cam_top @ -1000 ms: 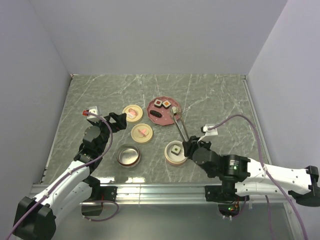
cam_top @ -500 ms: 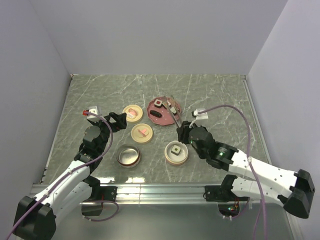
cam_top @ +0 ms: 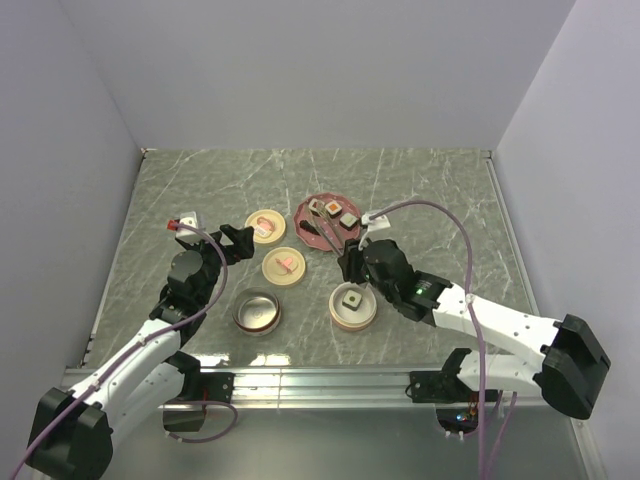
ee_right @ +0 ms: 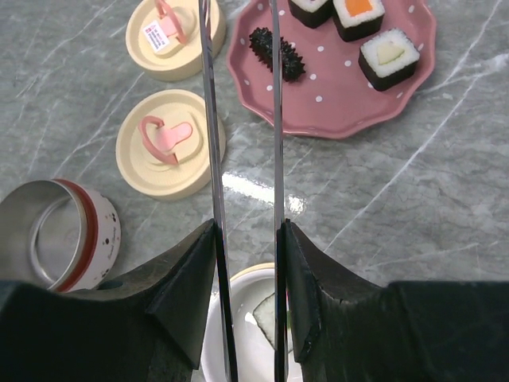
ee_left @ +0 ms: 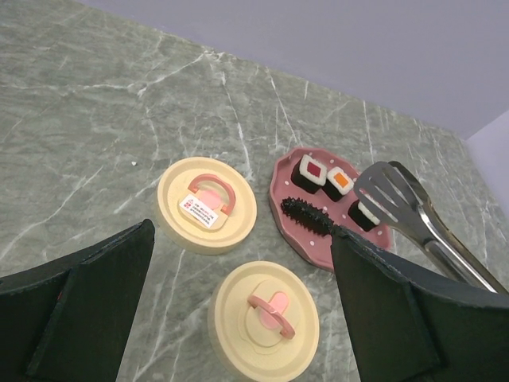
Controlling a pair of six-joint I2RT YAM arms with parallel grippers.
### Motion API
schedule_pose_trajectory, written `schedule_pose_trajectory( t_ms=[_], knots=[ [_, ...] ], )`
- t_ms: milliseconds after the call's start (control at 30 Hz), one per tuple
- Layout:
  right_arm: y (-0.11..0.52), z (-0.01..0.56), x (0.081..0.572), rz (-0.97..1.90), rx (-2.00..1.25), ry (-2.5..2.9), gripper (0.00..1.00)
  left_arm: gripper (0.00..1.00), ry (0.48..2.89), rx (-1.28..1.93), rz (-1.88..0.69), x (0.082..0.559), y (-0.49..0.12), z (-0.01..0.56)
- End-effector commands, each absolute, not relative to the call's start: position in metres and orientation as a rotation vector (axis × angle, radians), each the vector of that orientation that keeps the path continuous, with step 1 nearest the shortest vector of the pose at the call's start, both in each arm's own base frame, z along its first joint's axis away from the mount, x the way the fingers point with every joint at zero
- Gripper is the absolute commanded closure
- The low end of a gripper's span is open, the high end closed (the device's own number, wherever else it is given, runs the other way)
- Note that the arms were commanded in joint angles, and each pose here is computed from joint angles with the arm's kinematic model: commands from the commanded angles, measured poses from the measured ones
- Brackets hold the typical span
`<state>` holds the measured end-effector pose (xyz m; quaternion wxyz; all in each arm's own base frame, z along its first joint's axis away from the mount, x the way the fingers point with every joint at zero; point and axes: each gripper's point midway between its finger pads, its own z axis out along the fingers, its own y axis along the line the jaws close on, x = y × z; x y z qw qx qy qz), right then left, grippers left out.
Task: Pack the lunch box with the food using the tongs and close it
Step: Pick up the food using the clamp
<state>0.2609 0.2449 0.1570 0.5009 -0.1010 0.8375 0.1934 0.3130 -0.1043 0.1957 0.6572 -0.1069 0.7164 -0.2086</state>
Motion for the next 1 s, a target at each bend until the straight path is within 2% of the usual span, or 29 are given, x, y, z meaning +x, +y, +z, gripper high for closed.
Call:
schedule_pose_trajectory(
  t_ms=[0, 633, 967],
  knots=[
    [0.257, 0.18, 0.271, 0.519, -0.275, 1.967, 0.55, 0.0, 1.569, -0.244, -0.482, 0.317, -0.104, 0.212],
    [0.257, 0.132, 0.291, 0.442, -0.407, 2.138, 0.55, 0.01, 1.568, -0.251, -0.48, 0.316, -0.103, 0.213],
    [0.243, 0.14, 0.299, 0.39, -0.356, 2.114, 0.55, 0.01, 1.568, -0.25, -0.478, 0.316, -0.102, 0.213]
  ],
)
